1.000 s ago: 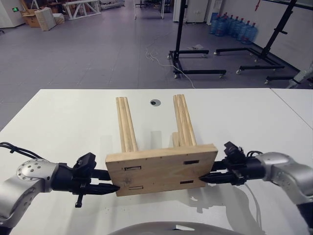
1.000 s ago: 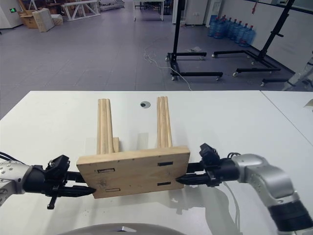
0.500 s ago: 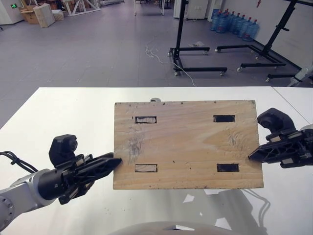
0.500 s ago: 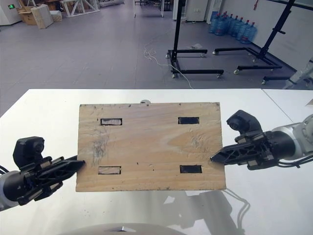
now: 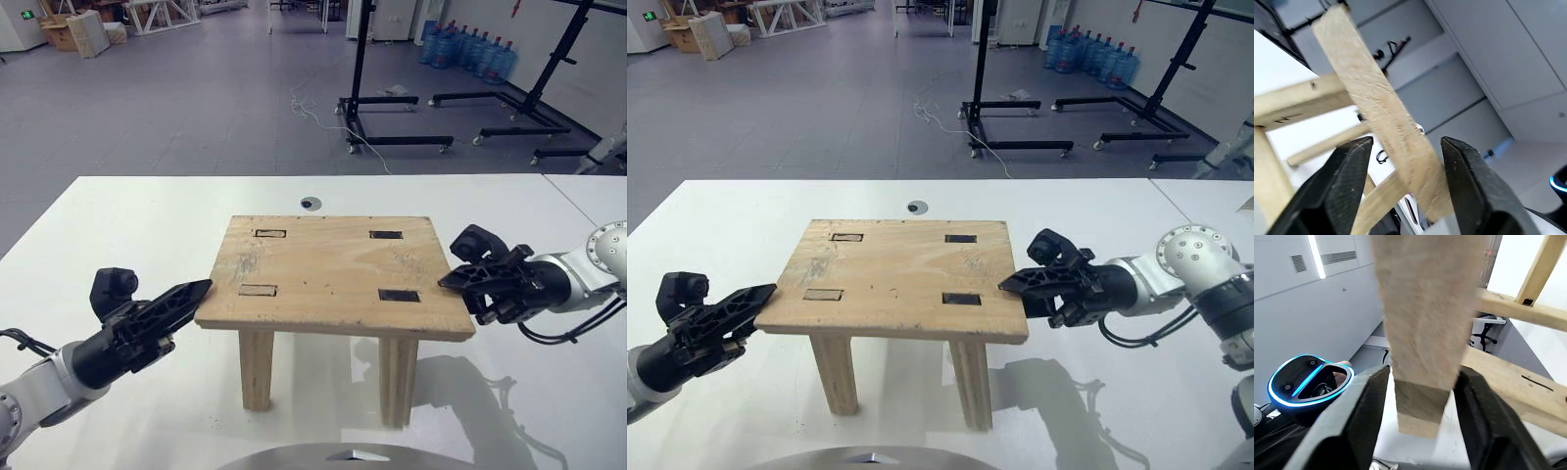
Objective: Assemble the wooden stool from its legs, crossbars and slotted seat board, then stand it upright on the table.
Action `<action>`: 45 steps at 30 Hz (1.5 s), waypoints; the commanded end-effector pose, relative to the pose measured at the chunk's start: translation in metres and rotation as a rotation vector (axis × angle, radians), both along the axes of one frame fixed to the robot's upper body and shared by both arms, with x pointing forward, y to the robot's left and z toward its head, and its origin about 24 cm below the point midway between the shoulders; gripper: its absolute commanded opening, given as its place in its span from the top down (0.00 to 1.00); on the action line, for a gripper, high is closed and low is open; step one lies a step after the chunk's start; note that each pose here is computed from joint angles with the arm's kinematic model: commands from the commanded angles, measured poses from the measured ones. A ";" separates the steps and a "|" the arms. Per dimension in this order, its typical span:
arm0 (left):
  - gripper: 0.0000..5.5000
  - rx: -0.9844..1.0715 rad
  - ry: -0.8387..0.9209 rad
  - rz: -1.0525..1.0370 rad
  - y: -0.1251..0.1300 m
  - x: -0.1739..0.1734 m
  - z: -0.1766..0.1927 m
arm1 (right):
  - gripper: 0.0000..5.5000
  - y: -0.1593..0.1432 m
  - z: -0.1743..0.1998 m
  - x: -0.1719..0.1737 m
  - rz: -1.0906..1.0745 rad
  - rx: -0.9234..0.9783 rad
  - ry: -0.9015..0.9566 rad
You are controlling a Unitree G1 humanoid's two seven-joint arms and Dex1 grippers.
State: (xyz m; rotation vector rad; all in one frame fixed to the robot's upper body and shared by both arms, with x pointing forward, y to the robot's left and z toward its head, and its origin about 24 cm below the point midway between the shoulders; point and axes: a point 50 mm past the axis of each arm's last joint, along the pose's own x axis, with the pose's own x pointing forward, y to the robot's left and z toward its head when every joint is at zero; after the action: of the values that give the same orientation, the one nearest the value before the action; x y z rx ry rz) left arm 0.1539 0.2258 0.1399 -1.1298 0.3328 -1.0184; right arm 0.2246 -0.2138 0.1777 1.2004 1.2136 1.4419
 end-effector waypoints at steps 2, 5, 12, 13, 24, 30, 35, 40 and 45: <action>0.39 0.041 -0.005 0.058 0.008 0.009 -0.001 | 0.42 -0.003 0.006 0.017 -0.104 0.013 -0.065; 0.30 0.056 -0.025 0.099 0.011 0.010 -0.001 | 0.31 -0.017 0.000 0.014 -0.180 -0.050 -0.069; 0.30 0.181 -0.061 0.274 0.029 -0.022 -0.007 | 0.16 -0.055 -0.006 -0.021 -0.361 -0.102 -0.091; 0.30 0.204 -0.050 0.276 0.027 -0.037 -0.010 | 0.16 -0.057 -0.008 -0.033 -0.366 -0.099 -0.093; 0.30 -0.015 -0.038 -0.166 -0.044 -0.093 0.020 | 0.16 0.007 -0.055 -0.126 -0.301 -0.048 -0.209; 0.30 0.220 -0.120 -0.175 -0.046 -0.046 -0.005 | 0.16 0.015 -0.084 -0.082 -0.272 -0.183 -0.553; 0.30 0.352 -0.190 -0.077 -0.045 -0.012 -0.020 | 0.16 0.027 -0.096 -0.041 -0.311 -0.208 -0.790; 0.30 0.464 -0.296 0.045 -0.043 0.027 -0.014 | 0.16 0.050 -0.086 -0.012 -0.345 -0.149 -0.886; 0.30 0.478 -0.404 0.142 -0.051 0.071 -0.002 | 0.16 0.062 -0.090 0.012 -0.350 -0.162 -0.927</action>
State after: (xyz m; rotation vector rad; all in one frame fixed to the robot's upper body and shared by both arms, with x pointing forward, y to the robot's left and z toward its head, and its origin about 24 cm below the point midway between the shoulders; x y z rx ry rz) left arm 0.2118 0.1831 0.1310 -0.5159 0.2001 -0.9312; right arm 0.2256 -0.1580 0.0875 0.5046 0.4623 1.3507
